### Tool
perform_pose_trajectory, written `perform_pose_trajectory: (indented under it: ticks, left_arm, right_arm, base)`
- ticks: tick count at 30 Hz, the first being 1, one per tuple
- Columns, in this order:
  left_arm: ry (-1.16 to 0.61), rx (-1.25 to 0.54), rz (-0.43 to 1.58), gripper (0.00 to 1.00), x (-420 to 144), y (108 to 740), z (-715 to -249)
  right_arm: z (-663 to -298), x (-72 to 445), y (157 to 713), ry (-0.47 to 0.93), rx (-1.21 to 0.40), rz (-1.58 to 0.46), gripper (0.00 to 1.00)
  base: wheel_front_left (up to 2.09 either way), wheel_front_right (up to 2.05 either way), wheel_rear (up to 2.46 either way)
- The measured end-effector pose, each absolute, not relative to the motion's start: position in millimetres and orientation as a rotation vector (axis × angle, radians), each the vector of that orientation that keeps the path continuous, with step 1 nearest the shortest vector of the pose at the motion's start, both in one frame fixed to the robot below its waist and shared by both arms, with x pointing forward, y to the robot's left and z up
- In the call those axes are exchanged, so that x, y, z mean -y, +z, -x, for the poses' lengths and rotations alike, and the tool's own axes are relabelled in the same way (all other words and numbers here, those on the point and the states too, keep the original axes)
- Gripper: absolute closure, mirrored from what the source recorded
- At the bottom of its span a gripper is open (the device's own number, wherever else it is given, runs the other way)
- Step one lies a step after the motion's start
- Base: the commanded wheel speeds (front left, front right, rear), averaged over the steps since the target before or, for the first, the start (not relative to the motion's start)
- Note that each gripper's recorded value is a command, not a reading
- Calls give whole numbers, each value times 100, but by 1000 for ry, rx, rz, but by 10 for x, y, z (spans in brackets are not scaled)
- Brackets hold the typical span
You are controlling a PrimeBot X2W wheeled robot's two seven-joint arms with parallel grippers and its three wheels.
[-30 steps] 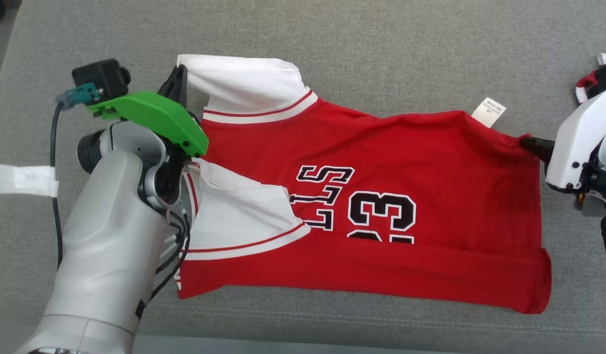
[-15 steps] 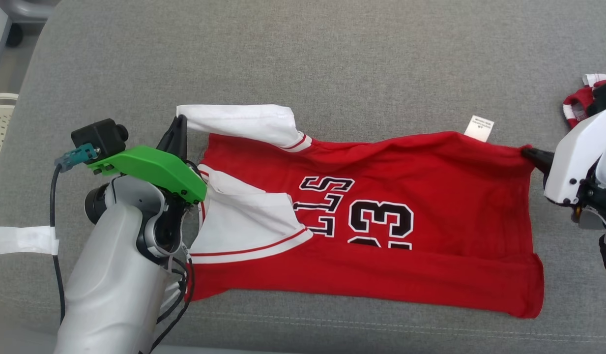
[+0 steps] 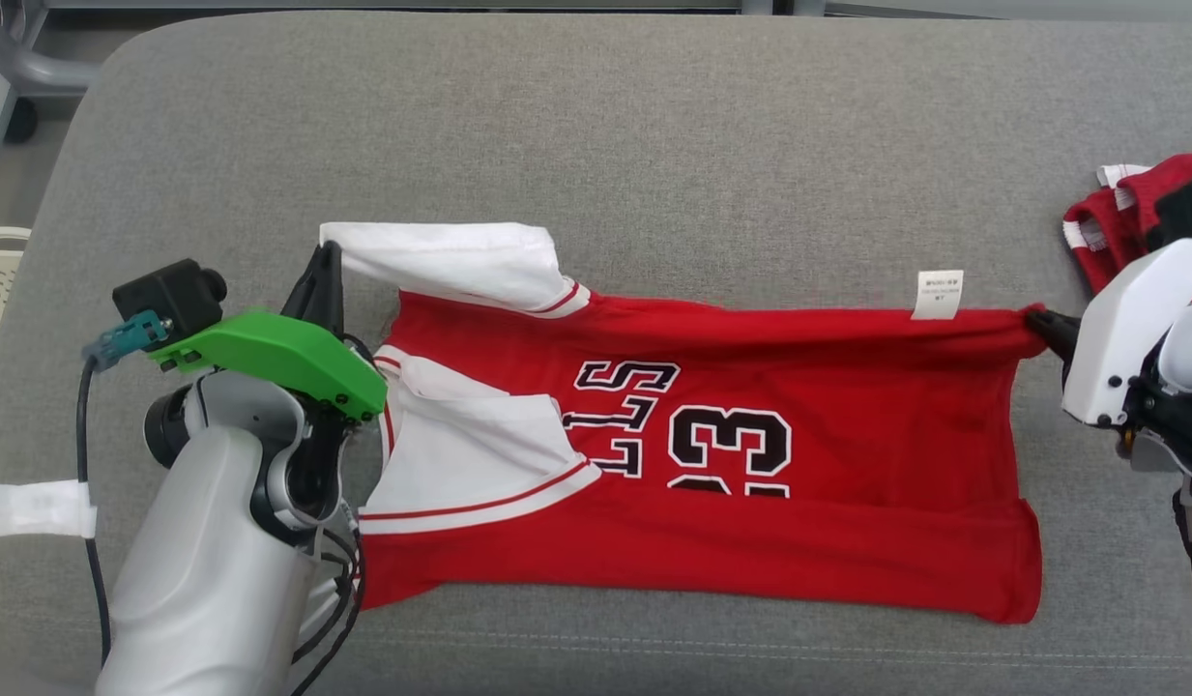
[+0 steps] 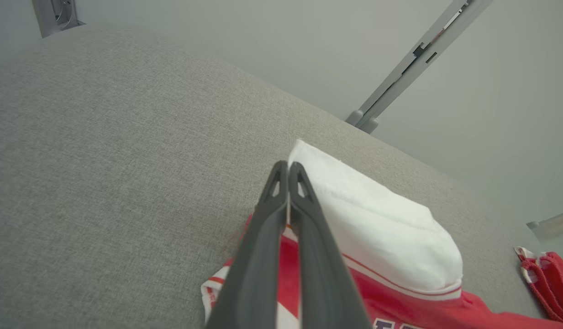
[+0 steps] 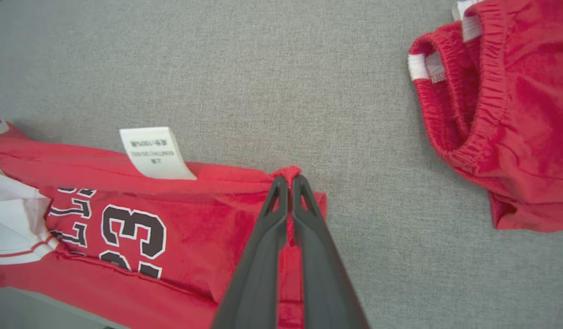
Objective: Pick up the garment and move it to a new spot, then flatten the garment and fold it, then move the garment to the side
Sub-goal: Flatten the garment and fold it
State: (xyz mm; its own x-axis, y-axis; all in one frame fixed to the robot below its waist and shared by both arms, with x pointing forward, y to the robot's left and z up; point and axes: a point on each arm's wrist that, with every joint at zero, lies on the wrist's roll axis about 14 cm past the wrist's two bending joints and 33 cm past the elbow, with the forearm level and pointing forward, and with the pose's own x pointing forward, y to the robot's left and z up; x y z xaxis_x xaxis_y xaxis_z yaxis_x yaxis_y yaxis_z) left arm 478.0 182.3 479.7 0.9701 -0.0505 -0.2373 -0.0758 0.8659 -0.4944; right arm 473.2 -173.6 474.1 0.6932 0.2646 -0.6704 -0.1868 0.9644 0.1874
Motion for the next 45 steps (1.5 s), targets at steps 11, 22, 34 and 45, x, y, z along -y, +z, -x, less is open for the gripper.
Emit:
perform_pose_trajectory:
  ticks: [11,22,34,45]
  left_arm:
    - [69,-273,573,100,-1909,4591,-4460]
    - [100,-309,617,100,-1868,4426,-4181]
    - [134,-302,656,100,-1866,4391,-3927]
    - [174,-372,700,100,-1824,4187,-3674]
  right_arm:
    - [-4358,1767,4631,298,-854,-57,100]
    - [-4115,1819,4563,314,-939,35,100]
    - [-4105,1914,4414,321,-984,250,100]
    - [-4135,1856,4313,357,-1014,353,100]
  base:
    - [0,0,0]
    - [0,0,0]
    - [0,0,0]
    - [0,0,0]
